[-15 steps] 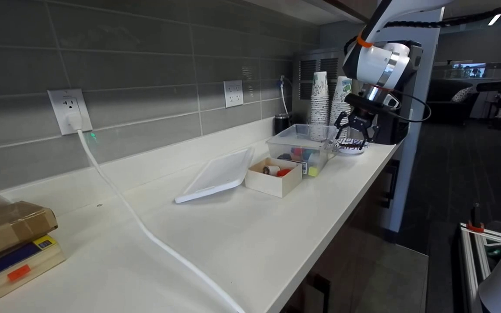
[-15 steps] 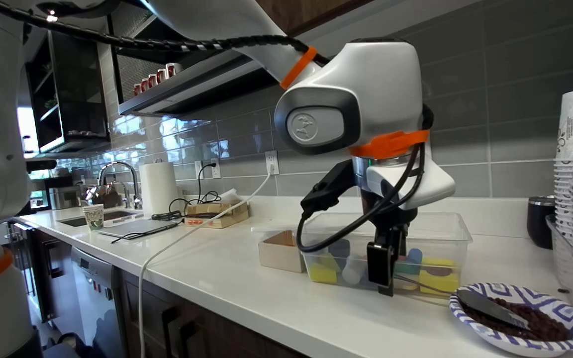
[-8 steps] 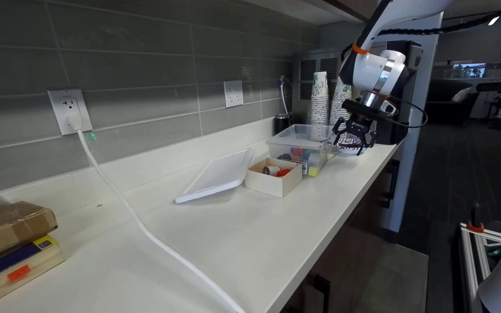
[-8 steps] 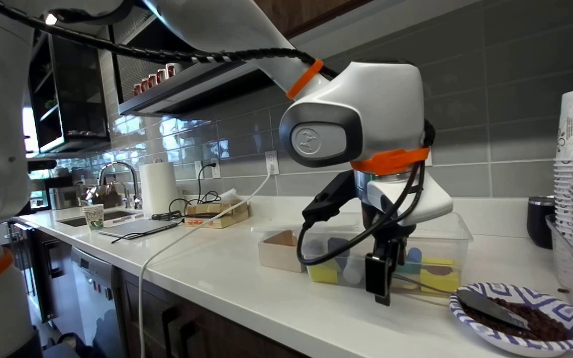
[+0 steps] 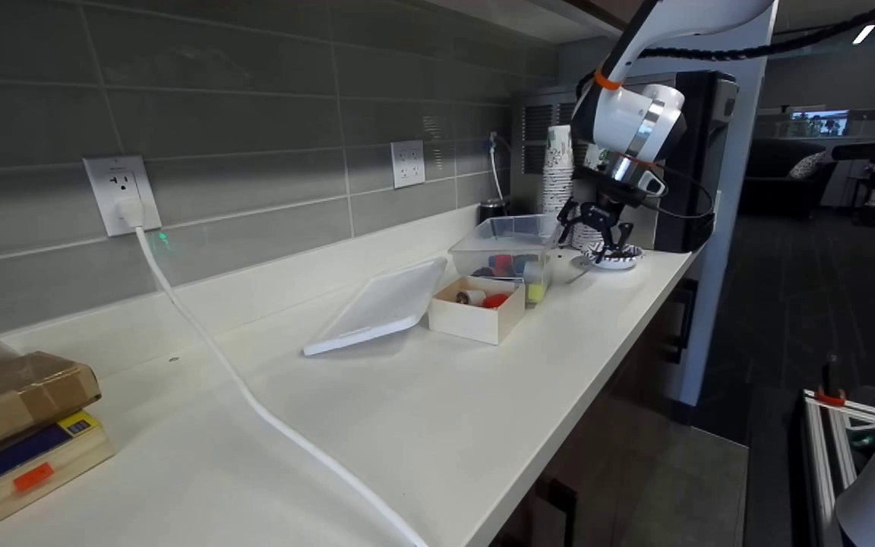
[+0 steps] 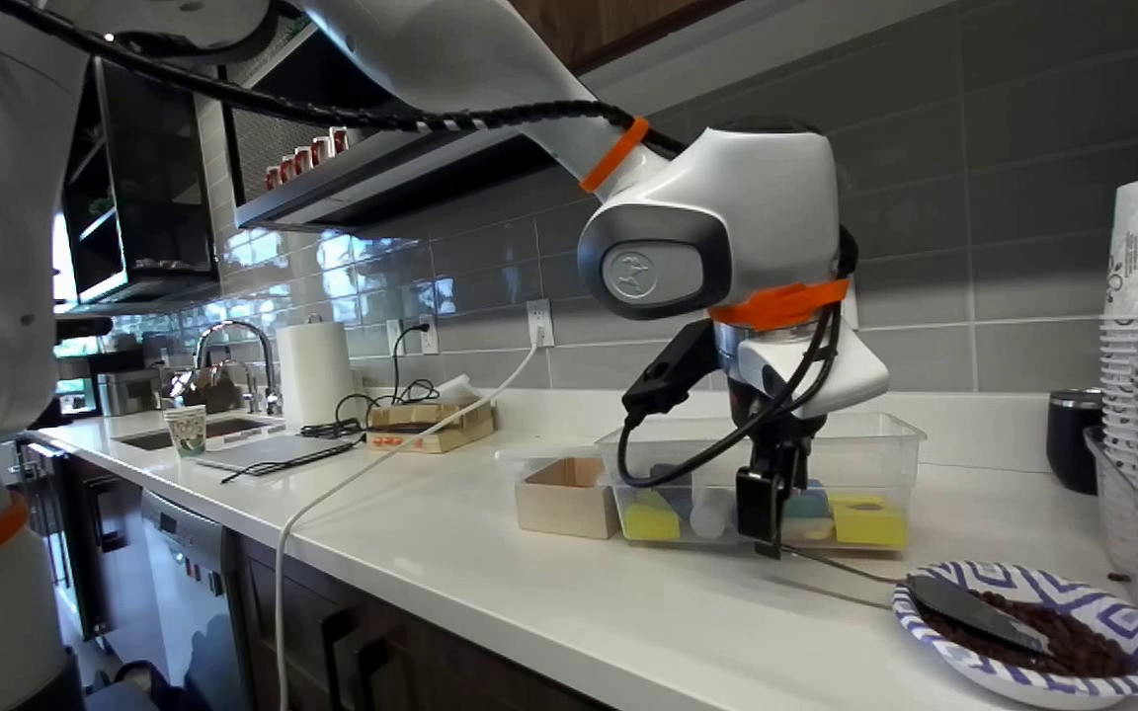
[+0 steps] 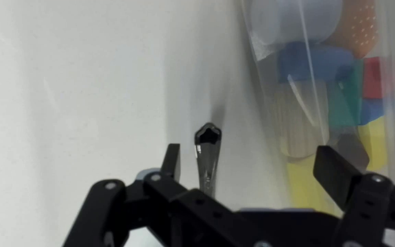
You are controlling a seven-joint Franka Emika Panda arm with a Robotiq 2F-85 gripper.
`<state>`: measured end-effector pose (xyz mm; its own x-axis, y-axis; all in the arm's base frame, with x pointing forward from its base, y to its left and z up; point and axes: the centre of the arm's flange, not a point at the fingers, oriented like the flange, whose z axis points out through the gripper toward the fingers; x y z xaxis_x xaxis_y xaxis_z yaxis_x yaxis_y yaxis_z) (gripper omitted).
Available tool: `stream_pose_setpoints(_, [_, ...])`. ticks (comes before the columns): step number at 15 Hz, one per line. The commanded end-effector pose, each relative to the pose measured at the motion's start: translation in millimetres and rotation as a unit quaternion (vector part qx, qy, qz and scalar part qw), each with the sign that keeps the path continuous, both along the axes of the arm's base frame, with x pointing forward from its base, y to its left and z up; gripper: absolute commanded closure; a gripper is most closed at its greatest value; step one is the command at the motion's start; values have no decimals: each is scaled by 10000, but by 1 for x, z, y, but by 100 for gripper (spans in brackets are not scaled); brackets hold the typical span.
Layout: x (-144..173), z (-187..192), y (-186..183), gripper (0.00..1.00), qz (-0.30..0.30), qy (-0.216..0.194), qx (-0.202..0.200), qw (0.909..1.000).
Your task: Use the cake slicer to stir in the bowl
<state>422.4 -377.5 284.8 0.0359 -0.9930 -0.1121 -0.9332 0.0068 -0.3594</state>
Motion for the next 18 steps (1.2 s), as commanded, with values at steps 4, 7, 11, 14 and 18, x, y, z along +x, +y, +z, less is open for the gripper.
stream_pose_setpoints(4, [13,5,-10,0,-440,29,-126,9989])
stream_pose_setpoints(7, [1,5,-15,0,-709,74,-180,9973])
stream_pose_setpoints(11, [-7,0,-21,0,-993,143,-241,9947])
stream_pose_setpoints(14, [-3,-9,-23,0,-1038,340,-199,9938])
stream_pose_setpoints(18, [3,-24,-17,0,-992,566,-182,9933])
